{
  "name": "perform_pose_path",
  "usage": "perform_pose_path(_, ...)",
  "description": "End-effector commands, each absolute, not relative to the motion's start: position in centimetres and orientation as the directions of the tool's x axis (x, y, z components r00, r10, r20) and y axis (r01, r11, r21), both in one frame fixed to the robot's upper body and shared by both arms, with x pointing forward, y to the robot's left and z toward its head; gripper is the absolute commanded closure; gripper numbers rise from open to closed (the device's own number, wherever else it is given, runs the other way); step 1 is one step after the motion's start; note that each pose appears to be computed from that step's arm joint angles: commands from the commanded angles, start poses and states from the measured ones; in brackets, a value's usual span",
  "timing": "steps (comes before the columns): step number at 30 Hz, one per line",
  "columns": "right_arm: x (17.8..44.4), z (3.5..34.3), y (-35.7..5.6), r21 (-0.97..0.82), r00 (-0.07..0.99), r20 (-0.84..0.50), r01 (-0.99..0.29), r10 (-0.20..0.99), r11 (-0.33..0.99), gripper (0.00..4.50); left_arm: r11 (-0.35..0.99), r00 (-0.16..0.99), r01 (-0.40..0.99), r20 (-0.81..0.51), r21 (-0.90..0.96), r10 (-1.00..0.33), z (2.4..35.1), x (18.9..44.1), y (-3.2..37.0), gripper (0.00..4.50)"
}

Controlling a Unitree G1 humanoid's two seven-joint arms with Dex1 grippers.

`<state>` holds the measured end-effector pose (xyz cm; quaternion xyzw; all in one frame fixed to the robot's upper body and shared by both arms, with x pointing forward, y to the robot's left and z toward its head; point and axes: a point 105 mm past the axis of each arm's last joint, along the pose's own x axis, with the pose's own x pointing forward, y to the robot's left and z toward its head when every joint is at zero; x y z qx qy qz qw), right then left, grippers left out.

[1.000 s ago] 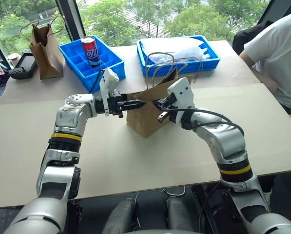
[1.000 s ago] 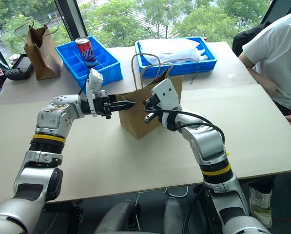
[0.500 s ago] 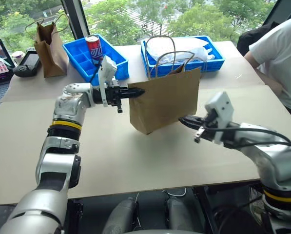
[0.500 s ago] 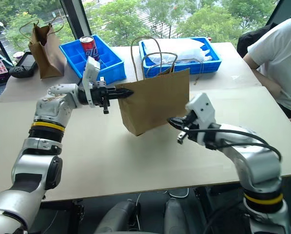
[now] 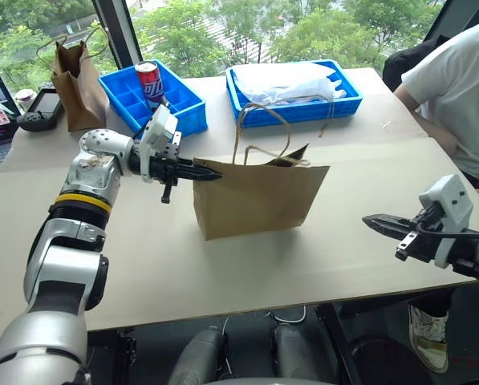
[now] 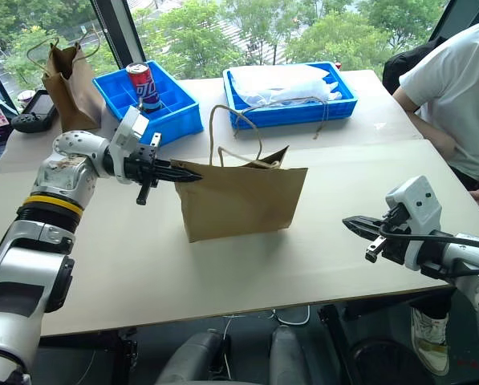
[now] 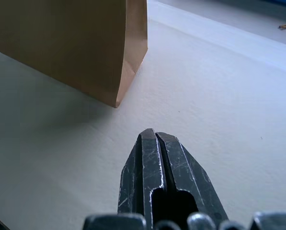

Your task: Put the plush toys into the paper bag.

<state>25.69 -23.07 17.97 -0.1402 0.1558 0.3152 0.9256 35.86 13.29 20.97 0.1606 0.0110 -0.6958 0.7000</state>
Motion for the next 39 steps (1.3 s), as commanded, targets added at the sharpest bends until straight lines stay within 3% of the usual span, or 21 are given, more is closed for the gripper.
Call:
perform_pose_path(1,26.4,19.7,-22.9,-0.225,0.77,-0.331,-0.625,0.545,0.747,4.5,-0.022,0.041,0.977,-0.29,0.21,-0.956,20.3,35.8,14.3,4.47)
perform_pose_path(5,27.1,20.2,-22.6,-0.236,0.768,-0.321,-0.632,0.554,0.738,4.5,0.009,0.054,0.989,-0.306,0.147,-0.95,19.6,35.8,15.2,4.47)
perform_pose_path(8,27.4,20.2,-22.3,-0.234,0.756,-0.325,-0.646,0.568,0.727,4.5,0.049,0.084,0.991,-0.284,0.128,-0.955,20.0,36.0,16.0,3.84)
perform_pose_path(14,28.1,20.4,-22.5,-0.233,0.74,-0.336,-0.665,0.583,0.709,4.5,0.145,0.151,0.986,-0.087,0.078,-0.985,24.6,34.7,19.3,1.7)
perform_pose_path(18,28.5,20.8,-22.5,-0.231,0.728,-0.34,-0.678,0.595,0.698,4.5,0.259,0.258,0.966,-0.032,-0.021,-0.966,25.8,33.3,23.4,0.27)
perform_pose_path(19,28.5,20.9,-22.5,-0.23,0.726,-0.338,-0.681,0.599,0.695,4.5,0.293,0.292,0.956,-0.034,-0.029,-0.956,25.7,33.0,24.5,0.13)
perform_pose_path(21,28.7,21.0,-22.5,-0.228,0.724,-0.334,-0.684,0.604,0.693,4.5,0.333,0.331,0.942,-0.042,-0.035,-0.943,25.4,32.5,25.7,0.13)
perform_pose_path(24,29.1,21.0,-22.1,-0.213,0.73,-0.277,-0.68,0.624,0.701,4.5,0.5,0.496,0.866,-0.112,-0.014,-0.861,22.7,32.6,27.8,0.13)
perform_pose_path(29,29.8,20.5,-22.5,-0.146,0.812,-0.145,-0.583,0.565,0.799,4.5,0.761,0.773,0.632,-0.046,0.149,-0.633,20.6,33.7,27.8,0.13)
perform_pose_path(39,30.1,17.0,-22.7,-0.071,0.9,-0.141,-0.424,0.412,0.903,4.5,0.848,0.853,0.521,-0.047,0.093,-0.519,15.7,31.9,24.9,0.13)
